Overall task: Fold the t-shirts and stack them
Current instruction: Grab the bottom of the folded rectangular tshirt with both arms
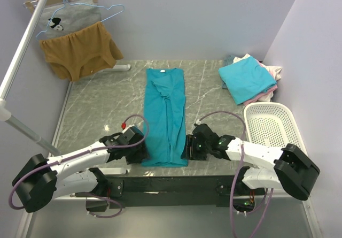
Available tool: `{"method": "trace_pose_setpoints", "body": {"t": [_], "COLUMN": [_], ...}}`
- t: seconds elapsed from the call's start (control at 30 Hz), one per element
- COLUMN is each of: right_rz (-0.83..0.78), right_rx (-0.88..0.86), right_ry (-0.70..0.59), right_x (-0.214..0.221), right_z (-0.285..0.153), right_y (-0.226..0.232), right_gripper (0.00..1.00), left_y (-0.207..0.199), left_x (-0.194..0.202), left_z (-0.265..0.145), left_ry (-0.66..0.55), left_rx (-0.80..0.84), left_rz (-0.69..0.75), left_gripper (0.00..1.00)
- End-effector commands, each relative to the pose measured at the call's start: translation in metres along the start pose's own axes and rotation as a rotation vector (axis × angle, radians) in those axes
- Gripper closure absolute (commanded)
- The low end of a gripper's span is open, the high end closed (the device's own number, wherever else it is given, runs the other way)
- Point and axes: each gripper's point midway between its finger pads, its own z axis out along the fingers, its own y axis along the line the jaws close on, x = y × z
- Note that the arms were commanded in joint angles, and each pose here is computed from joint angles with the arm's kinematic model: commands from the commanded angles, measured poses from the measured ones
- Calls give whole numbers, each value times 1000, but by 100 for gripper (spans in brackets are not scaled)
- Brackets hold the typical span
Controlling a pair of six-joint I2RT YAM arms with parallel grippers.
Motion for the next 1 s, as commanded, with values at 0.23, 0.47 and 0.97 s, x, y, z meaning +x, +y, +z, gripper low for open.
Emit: {"method": "trace_pose_setpoints", "body": {"t": [0.23, 0.47, 0.97], "right_rz": [19, 26, -13], "right_rx": [19, -48, 5], "right_ry": [48, 122, 90], "right_x": [21, 34, 24], "right_z": [4, 17, 18], "right_y": [-12, 2, 3], "right_gripper": [34, 61, 84], "left_y": [9, 3, -1], "left_x": [1, 5, 6], "left_z": [4, 3, 3], "left_ry": [0, 6, 46], "left_rx": [-53, 15, -22], "left_rz": [9, 23, 57], "left_gripper": [0, 0, 99]}}
